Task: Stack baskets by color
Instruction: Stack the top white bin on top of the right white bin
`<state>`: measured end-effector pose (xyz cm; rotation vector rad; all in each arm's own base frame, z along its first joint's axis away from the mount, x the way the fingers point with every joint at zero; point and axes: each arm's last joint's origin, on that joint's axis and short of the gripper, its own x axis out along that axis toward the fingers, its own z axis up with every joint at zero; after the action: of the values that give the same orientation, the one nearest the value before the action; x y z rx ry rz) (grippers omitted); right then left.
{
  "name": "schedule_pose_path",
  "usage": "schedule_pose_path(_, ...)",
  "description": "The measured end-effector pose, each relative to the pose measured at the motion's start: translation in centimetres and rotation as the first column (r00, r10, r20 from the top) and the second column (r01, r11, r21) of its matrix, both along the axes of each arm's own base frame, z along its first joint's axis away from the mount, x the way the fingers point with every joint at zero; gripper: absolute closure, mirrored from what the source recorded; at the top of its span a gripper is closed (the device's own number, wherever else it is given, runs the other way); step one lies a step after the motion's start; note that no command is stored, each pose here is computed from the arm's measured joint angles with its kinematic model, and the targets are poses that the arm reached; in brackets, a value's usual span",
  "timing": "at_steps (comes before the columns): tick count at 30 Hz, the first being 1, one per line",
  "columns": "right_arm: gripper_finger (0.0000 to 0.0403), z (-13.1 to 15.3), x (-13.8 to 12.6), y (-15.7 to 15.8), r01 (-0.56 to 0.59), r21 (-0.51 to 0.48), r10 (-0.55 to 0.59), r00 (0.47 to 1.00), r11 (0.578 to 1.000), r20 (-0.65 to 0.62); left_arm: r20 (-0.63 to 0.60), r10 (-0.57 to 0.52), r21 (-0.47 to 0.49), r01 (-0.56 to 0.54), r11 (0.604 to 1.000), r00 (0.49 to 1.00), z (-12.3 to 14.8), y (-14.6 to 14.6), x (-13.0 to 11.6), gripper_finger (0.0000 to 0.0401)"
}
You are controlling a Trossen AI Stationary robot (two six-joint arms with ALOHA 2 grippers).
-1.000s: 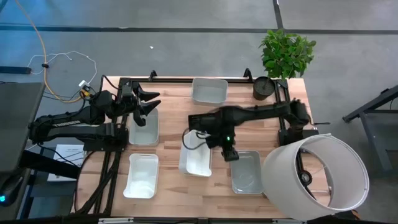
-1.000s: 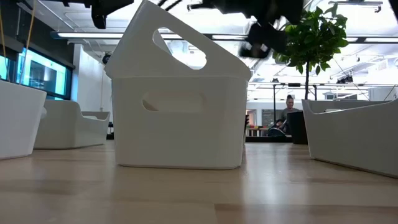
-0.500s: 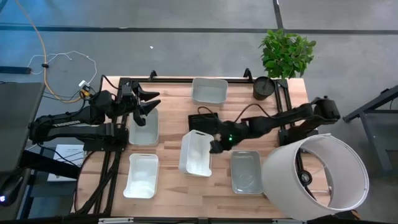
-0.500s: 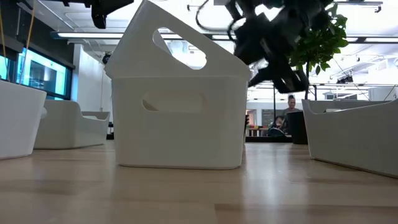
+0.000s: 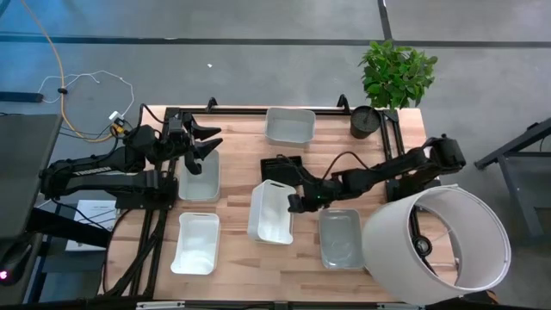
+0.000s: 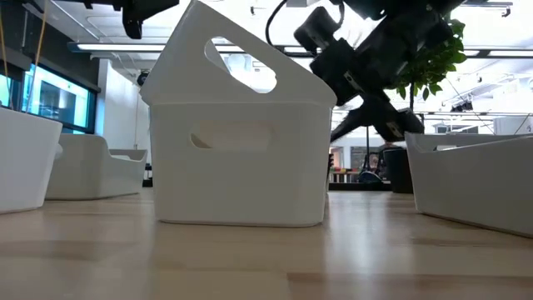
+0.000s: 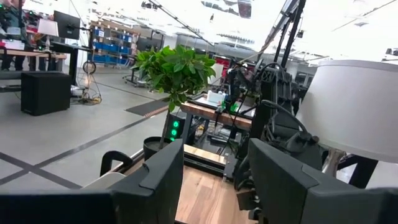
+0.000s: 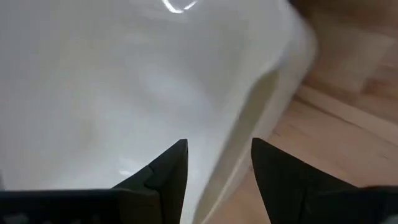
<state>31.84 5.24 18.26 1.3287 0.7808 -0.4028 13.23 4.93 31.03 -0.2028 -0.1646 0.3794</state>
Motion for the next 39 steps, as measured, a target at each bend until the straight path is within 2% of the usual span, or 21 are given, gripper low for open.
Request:
schedule_pose_path(13,0.0241,-0.35,0.65,0.13,0.087,0.043,-0.088,0.996,0.995,0.031,-0.001,0.001,0.000,-0.001,1.000,1.000,-0.01,0.00,0.00,0.0233)
schedule_pose_path(21,0.0255,-0.45,0.43,0.80,0.159,0.048,-0.160,0.987,0.986,0.015,0.000,0.008,-0.002,-0.008,1.000,1.000,-0.01,0.02,-0.01,0.0233)
schedule_pose_path(39,0.0259,-0.50,0.38,0.85,0.228,0.086,-0.229,0.973,0.970,-0.001,0.000,0.008,-0.001,-0.008,1.000,1.000,0.00,0.02,-0.01,0.0233)
